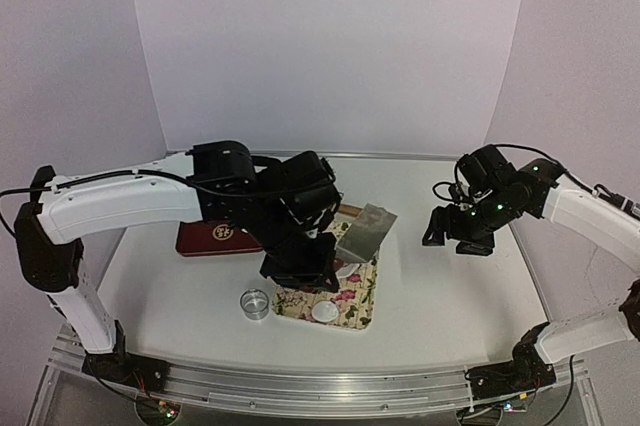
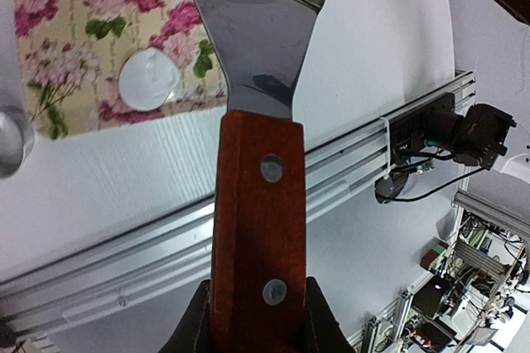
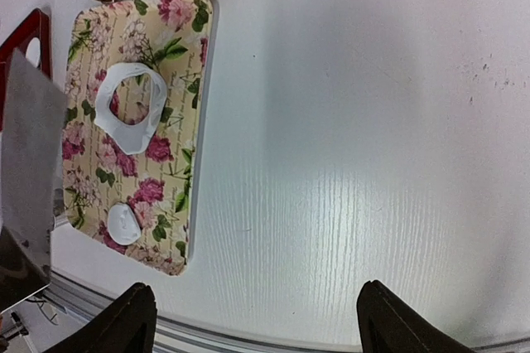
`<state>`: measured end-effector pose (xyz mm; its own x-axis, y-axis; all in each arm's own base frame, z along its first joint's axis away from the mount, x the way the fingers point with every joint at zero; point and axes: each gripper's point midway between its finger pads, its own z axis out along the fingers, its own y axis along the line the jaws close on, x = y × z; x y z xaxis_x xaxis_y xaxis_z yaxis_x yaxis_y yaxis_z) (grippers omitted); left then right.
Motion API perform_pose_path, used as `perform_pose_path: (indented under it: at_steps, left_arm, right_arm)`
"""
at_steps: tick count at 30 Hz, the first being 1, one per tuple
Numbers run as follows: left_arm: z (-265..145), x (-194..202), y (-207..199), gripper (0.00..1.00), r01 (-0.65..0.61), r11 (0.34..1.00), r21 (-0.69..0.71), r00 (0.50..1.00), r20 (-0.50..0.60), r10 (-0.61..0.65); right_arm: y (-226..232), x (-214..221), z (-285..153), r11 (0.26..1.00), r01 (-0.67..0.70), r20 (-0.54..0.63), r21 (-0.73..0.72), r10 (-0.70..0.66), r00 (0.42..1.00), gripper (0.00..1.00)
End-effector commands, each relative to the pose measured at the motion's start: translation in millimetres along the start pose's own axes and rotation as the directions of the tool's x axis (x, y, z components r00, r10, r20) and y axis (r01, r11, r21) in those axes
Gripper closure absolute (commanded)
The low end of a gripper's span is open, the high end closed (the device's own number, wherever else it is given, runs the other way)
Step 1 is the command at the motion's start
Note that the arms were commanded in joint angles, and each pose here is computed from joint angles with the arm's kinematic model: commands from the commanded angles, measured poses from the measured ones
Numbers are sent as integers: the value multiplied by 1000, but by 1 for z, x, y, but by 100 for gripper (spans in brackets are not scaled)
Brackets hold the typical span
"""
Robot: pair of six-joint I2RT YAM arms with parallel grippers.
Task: Roll out the dumpling wrappers from the dough
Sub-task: Pick up the spatula from the center of the board, then place the spatula at the center of the board.
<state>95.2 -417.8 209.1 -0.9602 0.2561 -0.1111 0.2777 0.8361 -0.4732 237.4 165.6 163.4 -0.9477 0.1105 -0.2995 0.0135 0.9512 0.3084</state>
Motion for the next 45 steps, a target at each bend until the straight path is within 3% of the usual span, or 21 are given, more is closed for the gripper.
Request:
perform_pose_path:
  at_steps: [1, 6, 16, 37, 45]
  left_arm:
    - [-29, 38, 39, 100, 80, 990, -114, 990, -107, -92]
    - [-49, 73, 82, 100, 141, 957, -253, 965, -182, -190]
    - [-53, 114, 133, 100, 193, 925, -327, 930, -239, -278]
    - [-15, 103, 144, 100, -91, 916, -391, 934, -353, -57]
    - [-22, 108, 145, 100, -79, 925, -372, 936, -348, -59]
  right_arm:
    - [8, 3, 7, 997, 80, -57, -17, -81, 995, 23]
    - [8, 10, 17, 994, 107, -108, -21, -109, 988, 26]
    - [-2, 23, 32, 995, 104, -165, 2, -102, 981, 28]
    - [-4, 31, 45, 998, 54, -162, -11, -55, 985, 30]
    - [7, 20, 45, 997, 70, -146, -24, -72, 987, 30]
